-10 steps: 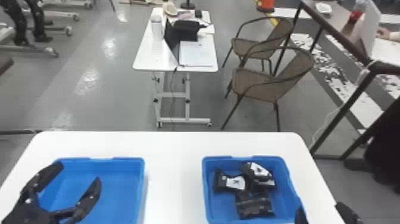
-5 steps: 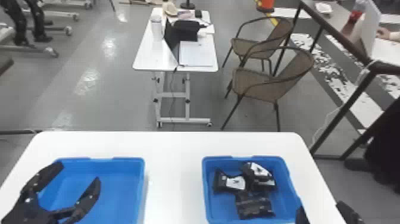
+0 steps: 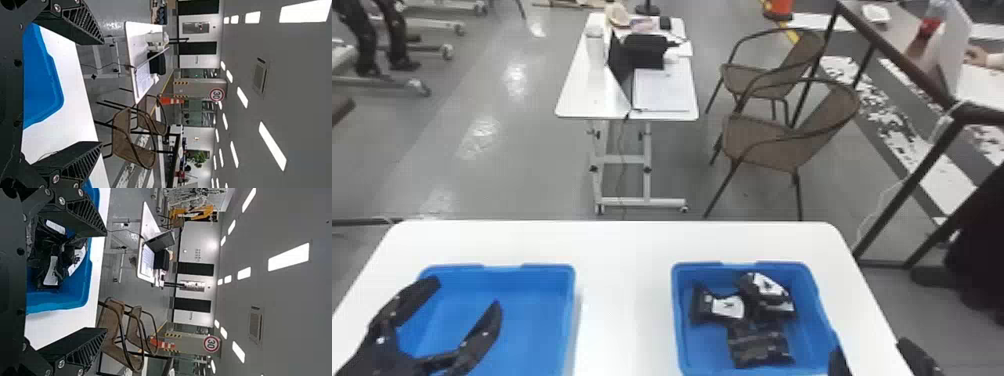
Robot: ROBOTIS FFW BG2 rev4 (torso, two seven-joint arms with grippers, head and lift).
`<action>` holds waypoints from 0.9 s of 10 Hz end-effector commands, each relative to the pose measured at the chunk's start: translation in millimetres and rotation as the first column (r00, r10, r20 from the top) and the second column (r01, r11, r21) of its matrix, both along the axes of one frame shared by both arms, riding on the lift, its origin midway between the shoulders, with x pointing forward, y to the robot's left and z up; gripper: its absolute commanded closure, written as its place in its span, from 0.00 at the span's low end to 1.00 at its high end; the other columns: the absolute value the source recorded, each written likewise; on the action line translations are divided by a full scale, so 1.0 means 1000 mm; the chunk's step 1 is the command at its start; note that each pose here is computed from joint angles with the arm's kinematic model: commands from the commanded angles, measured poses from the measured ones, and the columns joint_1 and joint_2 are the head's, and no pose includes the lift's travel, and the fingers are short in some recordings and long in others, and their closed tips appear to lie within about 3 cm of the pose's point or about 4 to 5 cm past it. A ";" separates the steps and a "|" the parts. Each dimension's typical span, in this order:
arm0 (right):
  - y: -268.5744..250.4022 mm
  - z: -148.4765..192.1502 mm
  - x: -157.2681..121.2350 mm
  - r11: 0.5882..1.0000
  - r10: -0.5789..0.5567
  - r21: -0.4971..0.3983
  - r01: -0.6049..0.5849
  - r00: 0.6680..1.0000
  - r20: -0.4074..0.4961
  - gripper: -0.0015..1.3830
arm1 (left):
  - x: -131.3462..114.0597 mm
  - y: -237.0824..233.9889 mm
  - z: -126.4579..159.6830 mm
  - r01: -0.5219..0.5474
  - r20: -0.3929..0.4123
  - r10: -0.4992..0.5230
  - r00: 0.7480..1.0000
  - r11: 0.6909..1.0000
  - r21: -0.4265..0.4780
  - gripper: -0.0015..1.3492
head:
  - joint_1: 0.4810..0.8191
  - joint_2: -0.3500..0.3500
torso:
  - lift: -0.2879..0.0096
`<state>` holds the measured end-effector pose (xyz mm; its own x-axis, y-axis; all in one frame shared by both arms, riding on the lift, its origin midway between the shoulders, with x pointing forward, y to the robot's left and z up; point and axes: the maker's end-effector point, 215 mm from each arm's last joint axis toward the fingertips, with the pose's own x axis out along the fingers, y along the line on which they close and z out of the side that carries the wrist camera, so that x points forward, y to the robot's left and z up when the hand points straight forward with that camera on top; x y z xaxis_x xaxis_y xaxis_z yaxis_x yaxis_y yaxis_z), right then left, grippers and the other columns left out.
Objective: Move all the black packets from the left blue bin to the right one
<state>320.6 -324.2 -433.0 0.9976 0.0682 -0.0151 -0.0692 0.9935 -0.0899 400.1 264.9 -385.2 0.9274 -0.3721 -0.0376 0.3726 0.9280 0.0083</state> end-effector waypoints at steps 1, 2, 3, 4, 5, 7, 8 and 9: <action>0.000 -0.001 -0.001 1.000 -0.002 0.003 0.002 1.000 -0.003 0.12 | 0.000 -0.002 -0.002 0.003 -0.006 -0.003 1.000 1.000 -0.003 0.09 | 0.63 0.36 | 0.97; 0.001 -0.002 -0.001 1.000 -0.001 0.001 0.001 1.000 -0.004 0.12 | 0.000 -0.001 -0.004 0.003 -0.012 -0.003 1.000 1.000 -0.003 0.09 | 0.63 0.36 | 0.97; 0.001 -0.002 -0.001 1.000 0.000 -0.002 0.000 1.000 -0.005 0.12 | -0.001 -0.002 -0.006 0.004 -0.017 -0.005 1.000 1.000 -0.005 0.09 | 0.63 0.36 | 0.97; 0.000 -0.001 0.000 1.000 -0.002 0.000 0.002 1.000 -0.003 0.12 | 0.000 -0.003 -0.007 0.007 -0.022 -0.008 1.000 1.000 -0.008 0.09 | 0.63 0.36 | 0.97; -0.001 -0.002 0.000 1.000 -0.006 0.007 0.006 1.000 -0.002 0.12 | 0.000 -0.002 -0.006 0.009 -0.021 -0.009 1.000 1.000 -0.007 0.09 | 0.63 0.36 | 0.97; 0.000 -0.002 0.000 1.000 -0.005 0.008 0.005 1.000 -0.003 0.12 | 0.000 -0.005 -0.007 0.017 -0.022 -0.017 1.000 1.000 -0.003 0.09 | 0.63 0.36 | 0.97; 0.001 -0.003 0.000 1.000 -0.001 0.007 0.001 1.000 -0.004 0.12 | 0.000 -0.006 -0.007 0.024 -0.026 -0.024 0.999 1.000 -0.003 0.09 | 0.63 0.35 | 0.97; 0.002 -0.003 0.000 1.000 0.000 0.008 0.000 1.000 -0.004 0.12 | 0.002 -0.009 -0.008 0.035 -0.031 -0.035 0.999 0.999 0.005 0.09 | 0.63 0.35 | 0.97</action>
